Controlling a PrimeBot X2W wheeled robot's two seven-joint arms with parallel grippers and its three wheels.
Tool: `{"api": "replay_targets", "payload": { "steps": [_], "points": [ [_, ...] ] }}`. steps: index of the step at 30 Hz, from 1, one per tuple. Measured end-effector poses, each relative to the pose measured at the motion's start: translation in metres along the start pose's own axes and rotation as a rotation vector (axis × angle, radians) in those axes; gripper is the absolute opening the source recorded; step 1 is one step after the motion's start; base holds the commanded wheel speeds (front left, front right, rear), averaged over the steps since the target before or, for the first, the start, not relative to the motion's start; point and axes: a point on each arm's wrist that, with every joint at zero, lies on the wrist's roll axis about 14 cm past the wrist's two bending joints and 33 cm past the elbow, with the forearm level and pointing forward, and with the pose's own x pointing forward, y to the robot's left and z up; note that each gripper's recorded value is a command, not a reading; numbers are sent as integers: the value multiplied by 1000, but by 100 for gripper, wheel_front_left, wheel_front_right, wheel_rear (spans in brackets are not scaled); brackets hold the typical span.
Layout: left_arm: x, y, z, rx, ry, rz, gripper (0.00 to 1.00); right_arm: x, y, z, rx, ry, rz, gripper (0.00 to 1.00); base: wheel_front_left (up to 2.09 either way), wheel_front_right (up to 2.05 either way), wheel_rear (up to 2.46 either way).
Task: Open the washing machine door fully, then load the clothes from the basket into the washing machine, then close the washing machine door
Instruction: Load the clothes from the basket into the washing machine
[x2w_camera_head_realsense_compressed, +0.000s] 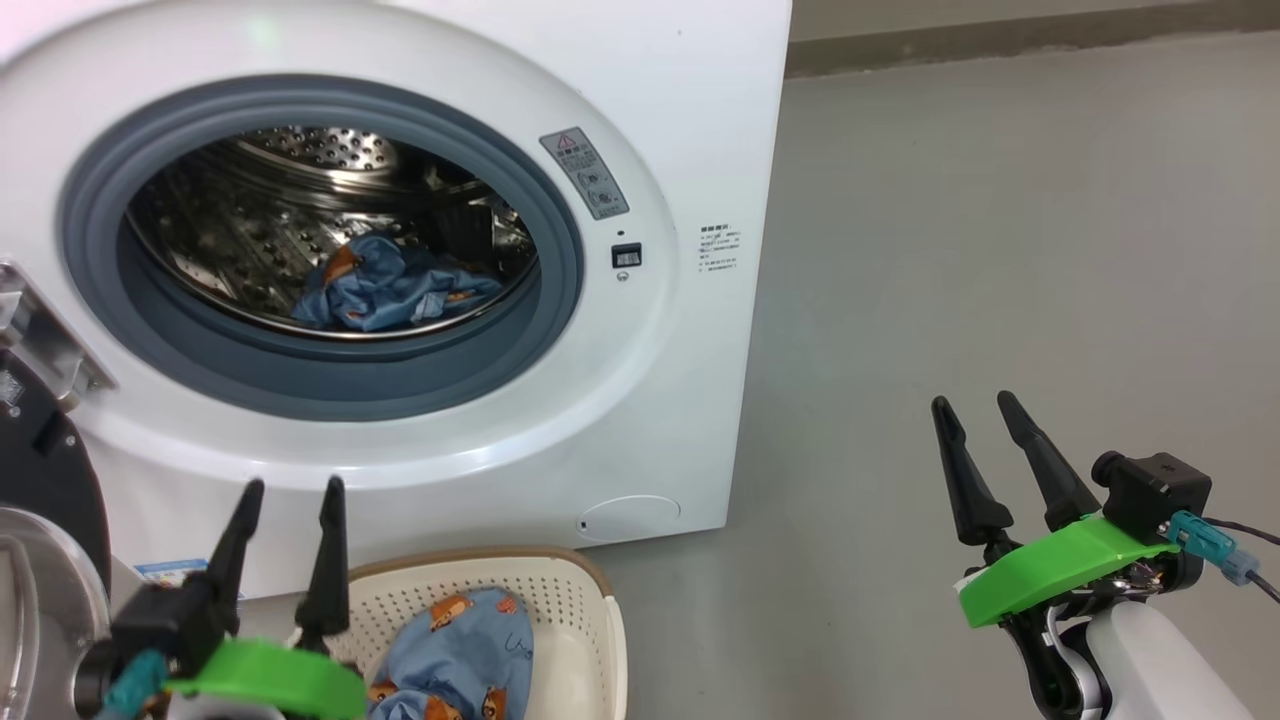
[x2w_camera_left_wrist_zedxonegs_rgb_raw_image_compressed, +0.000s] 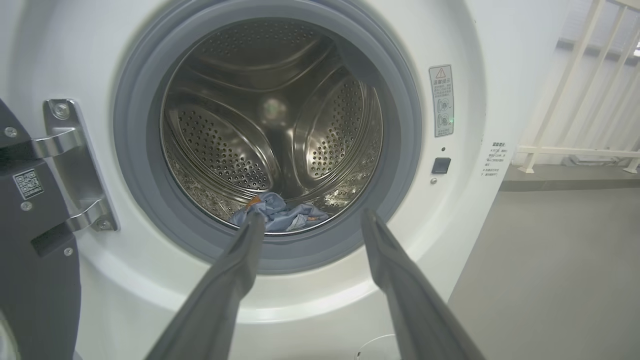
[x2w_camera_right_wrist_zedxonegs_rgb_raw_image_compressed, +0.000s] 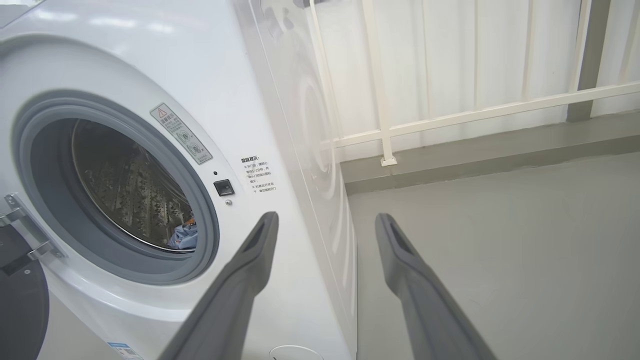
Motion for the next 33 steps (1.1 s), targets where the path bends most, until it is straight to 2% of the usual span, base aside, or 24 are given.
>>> {"api": "replay_targets", "payload": {
  "steps": [9, 33],
  "points": [
    [-24, 3, -2, 2, -3, 30, 100, -5, 2, -1, -8, 5, 11, 100, 0, 0, 0],
    [-28, 1, 1, -5, -15, 47, 100, -8, 3, -8, -25, 29, 27, 100, 0, 0, 0]
  ]
}}
